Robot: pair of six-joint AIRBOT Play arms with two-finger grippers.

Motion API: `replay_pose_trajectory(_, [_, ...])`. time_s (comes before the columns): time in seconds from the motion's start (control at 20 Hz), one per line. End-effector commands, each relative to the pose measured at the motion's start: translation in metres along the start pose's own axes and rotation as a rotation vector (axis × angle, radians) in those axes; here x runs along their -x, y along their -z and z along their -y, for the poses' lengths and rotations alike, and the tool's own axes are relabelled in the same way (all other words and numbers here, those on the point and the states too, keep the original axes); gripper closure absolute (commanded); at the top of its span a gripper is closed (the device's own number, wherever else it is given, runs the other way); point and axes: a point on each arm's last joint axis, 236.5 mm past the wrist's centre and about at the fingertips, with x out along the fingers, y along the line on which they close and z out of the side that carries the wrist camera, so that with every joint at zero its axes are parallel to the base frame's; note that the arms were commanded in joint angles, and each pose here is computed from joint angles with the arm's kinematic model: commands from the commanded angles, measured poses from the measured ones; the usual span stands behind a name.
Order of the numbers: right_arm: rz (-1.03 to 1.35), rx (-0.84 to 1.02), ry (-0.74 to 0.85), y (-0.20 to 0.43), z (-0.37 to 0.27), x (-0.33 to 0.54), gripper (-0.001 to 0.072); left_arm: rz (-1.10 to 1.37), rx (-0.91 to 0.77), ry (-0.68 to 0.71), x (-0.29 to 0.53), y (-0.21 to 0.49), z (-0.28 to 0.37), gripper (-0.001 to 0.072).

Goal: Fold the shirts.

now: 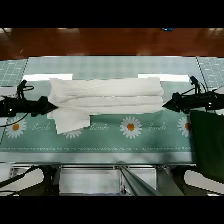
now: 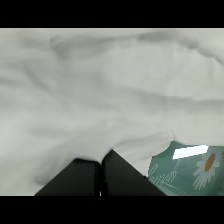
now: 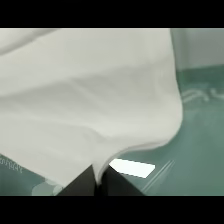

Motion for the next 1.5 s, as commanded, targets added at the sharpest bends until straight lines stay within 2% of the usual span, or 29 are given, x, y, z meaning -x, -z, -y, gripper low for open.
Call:
replay_pose_trajectory(0.0, [0.029, 0.052, 0.002, -0.041, -0.018, -0.012, 0.0691, 0.019, 0.019, 0.021, -0.013, -0.051, 0.014, 0.069])
replay_pose_trajectory(0.45, [0.1, 0.057, -0.043, -0.139, -0.03, -0.022, 0.0692, 0.107, 0.003, 0.049, -0.02, -0.163, 0.037, 0.069])
replay_pose_trajectory(0.8, [0.097, 0.019, -0.079, -0.161, -0.02, -0.045, 0.0691, 0.036, -0.004, 0.061, -0.05, -0.168, 0.03, 0.0688])
replay_pose_trajectory(0.85, [0.101, 0.008, -0.099, -0.163, -0.022, -0.048, 0.0685, 0.022, -0.001, 0.062, -0.056, -0.165, 0.03, 0.0635])
replay_pose_trajectory(0.9, [0.114, -0.004, -0.11, -0.167, -0.022, -0.05, 0.0544, 0.016, 0.003, 0.063, -0.057, -0.163, 0.032, 0.0389])
replay_pose_trajectory(0.95, [0.129, -0.01, -0.118, -0.17, -0.024, -0.048, 0.0297, 0.015, 0.001, 0.067, -0.054, -0.164, 0.035, 0.0203])
replay_pose_trajectory(1.15, [0.037, 0.047, -0.229, -0.159, -0.049, -0.001, 0.0297, -0.011, -0.008, 0.089, -0.003, -0.165, 0.05, 0.0201])
replay_pose_trajectory(1.25, [0.074, 0.056, -0.226, -0.161, -0.044, 0.038, 0.0298, 0.049, -0.051, -0.01, 0.033, -0.168, 0.043, 0.0201])
replay_pose_trajectory(1.35, [0.183, 0.068, -0.111, -0.17, -0.018, 0.075, 0.0298, 0.122, -0.116, -0.124, 0.07, -0.164, 0.042, 0.0201])
replay_pose_trajectory(1.45, [0.338, -0.04, 0.059, -0.176, 0.028, 0.098, 0.0304, 0.199, -0.193, -0.168, 0.093, -0.139, 0.055, 0.0201])
